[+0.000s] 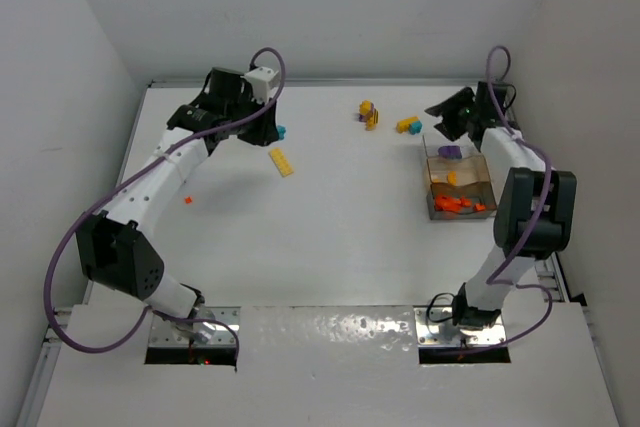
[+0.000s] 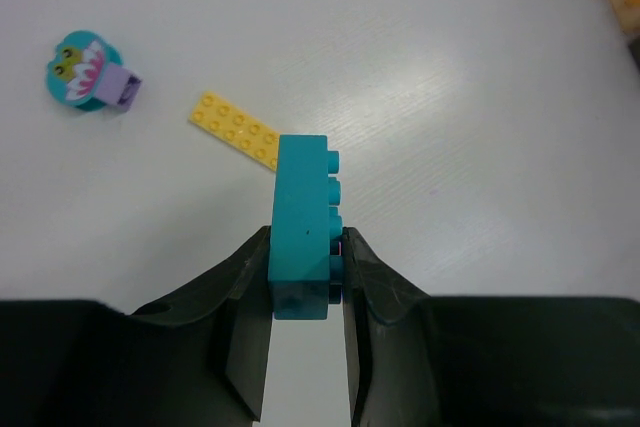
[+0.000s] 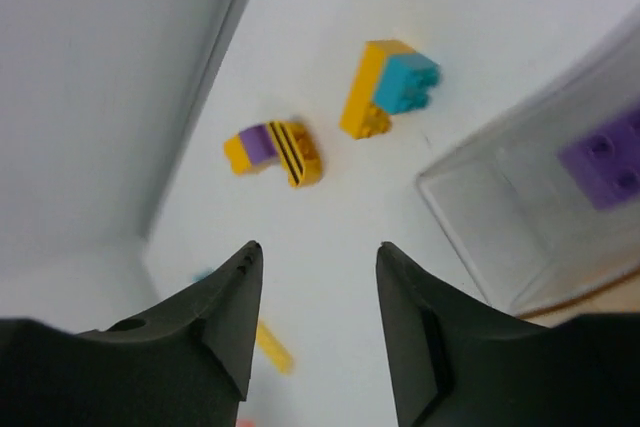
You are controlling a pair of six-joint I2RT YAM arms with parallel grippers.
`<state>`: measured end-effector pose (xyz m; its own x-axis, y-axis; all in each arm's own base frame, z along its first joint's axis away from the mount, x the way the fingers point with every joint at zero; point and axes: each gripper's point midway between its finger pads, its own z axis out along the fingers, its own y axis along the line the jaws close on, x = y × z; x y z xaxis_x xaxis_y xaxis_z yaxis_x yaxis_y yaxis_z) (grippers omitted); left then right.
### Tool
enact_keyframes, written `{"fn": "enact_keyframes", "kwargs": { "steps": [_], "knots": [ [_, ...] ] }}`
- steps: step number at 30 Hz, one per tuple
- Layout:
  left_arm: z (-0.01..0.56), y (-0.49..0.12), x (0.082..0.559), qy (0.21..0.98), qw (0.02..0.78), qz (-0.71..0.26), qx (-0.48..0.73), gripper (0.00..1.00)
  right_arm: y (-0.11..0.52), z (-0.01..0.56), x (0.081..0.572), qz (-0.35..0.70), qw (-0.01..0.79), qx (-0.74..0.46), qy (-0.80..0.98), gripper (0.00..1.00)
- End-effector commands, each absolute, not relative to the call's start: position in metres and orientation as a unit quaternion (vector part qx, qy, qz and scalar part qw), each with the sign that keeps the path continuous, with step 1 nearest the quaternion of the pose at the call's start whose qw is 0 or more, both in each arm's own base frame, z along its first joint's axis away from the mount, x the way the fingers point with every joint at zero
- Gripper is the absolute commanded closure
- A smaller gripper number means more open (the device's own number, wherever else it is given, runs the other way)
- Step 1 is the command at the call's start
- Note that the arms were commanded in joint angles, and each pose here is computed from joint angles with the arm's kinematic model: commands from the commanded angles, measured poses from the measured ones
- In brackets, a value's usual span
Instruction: Sort the legos into containers by color
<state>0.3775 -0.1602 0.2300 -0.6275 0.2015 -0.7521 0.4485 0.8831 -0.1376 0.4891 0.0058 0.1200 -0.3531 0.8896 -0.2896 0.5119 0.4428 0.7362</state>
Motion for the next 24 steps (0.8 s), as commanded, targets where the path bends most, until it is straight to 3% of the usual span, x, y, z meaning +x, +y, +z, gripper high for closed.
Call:
{"fn": "enact_keyframes", "kwargs": {
  "steps": [1,3,4,8,10,15,24],
  "knots": [
    [0.268,-0.187,0.363,0.832,0.420,-0.236,0.277,1.00,0.060,0.195,0.488,0.258,0.459,0.126,0.841,0.49],
    [0.273,-0.200,0.352,0.789,0.421,-0.261,0.364,1.00,0.097,0.206,0.470,0.226,0.481,-0.031,0.847,0.43],
    [0.270,-0.212,0.334,0.765,0.396,-0.308,0.404,1.00,0.133,0.208,0.449,0.196,0.487,-0.172,0.833,0.39],
    [0.262,-0.224,0.311,0.705,0.355,-0.356,0.500,1.00,0.197,0.205,0.401,0.203,0.479,-0.369,0.770,0.36],
    [0.260,-0.223,0.307,0.683,0.349,-0.351,0.536,1.00,0.220,0.213,0.384,0.220,0.494,-0.409,0.735,0.36],
    [0.261,-0.223,0.294,0.639,0.353,-0.349,0.587,1.00,0.275,0.235,0.347,0.271,0.523,-0.481,0.649,0.23],
    [0.266,-0.229,0.272,0.618,0.345,-0.382,0.593,1.00,0.333,0.244,0.311,0.343,0.501,-0.524,0.597,0.30]
  ]
}}
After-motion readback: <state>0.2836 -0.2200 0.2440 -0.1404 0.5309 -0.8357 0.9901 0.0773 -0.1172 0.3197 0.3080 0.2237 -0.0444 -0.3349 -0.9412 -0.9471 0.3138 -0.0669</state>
